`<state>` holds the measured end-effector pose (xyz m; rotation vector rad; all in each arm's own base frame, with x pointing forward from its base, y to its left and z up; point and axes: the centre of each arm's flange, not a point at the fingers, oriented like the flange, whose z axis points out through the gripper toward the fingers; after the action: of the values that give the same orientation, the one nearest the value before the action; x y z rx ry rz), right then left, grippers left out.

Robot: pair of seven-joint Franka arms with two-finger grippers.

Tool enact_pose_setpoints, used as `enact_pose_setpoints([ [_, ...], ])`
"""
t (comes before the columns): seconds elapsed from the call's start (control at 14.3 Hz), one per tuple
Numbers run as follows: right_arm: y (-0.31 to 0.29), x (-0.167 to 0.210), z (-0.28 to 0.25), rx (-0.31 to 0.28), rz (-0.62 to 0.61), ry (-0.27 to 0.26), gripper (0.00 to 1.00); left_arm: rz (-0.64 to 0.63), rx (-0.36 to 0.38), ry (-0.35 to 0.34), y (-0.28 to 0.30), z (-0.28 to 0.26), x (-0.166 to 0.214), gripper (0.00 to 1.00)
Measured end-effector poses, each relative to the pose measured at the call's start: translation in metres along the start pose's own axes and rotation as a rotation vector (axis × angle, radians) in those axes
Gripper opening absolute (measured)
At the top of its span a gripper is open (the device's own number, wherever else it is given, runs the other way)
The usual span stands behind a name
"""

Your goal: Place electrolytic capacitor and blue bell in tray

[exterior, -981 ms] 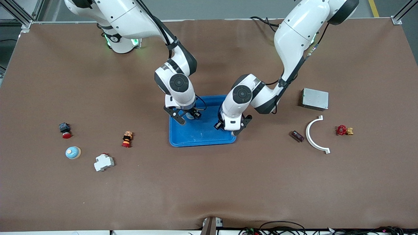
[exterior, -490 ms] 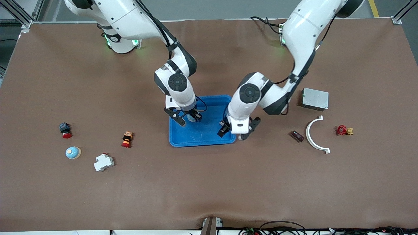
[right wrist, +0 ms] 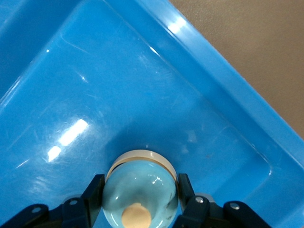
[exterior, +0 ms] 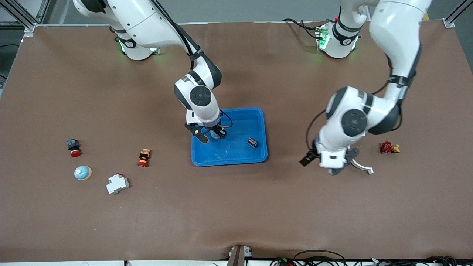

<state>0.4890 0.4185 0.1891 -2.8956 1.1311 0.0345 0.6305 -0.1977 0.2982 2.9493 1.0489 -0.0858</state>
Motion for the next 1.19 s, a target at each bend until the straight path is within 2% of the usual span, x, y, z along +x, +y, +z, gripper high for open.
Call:
enact_pose_setpoints([
  [0.21,-0.001,0.0,0.0,0.011,0.0,0.002,0.67,0.012,0.052,-0.051,-0.056,0.034,0.044,1.0],
  [0.35,0.0,0.0,0.004,0.015,0.0,0.001,0.67,-0.005,0.081,-0.089,-0.074,0.06,0.05,1.0],
  [0.49,0.0,0.0,0.005,0.018,0.0,0.002,0.67,-0.008,0.093,-0.113,-0.077,0.086,0.048,0.86],
  [0.56,0.0,0.0,0.005,0.018,0.0,0.002,0.68,-0.009,0.09,-0.118,-0.078,0.097,0.046,0.86],
  [0.63,0.0,0.0,0.005,0.017,0.0,0.001,0.74,-0.01,0.084,-0.119,-0.079,0.107,0.045,0.82],
  [0.84,-0.001,0.002,0.003,0.008,0.001,0.002,1.0,-0.014,0.069,-0.116,-0.087,0.124,0.04,0.82],
  [0.98,-0.009,0.013,-0.027,-0.057,-0.014,0.001,1.0,-0.019,0.067,-0.114,-0.09,0.125,0.042,0.81],
  [1.12,-0.012,0.046,-0.095,-0.143,-0.084,-0.016,1.0,-0.03,0.065,-0.108,-0.094,0.124,0.048,0.78],
  [1.19,-0.007,0.068,-0.134,-0.157,-0.14,-0.025,1.0,-0.035,0.064,-0.104,-0.096,0.123,0.051,0.77],
])
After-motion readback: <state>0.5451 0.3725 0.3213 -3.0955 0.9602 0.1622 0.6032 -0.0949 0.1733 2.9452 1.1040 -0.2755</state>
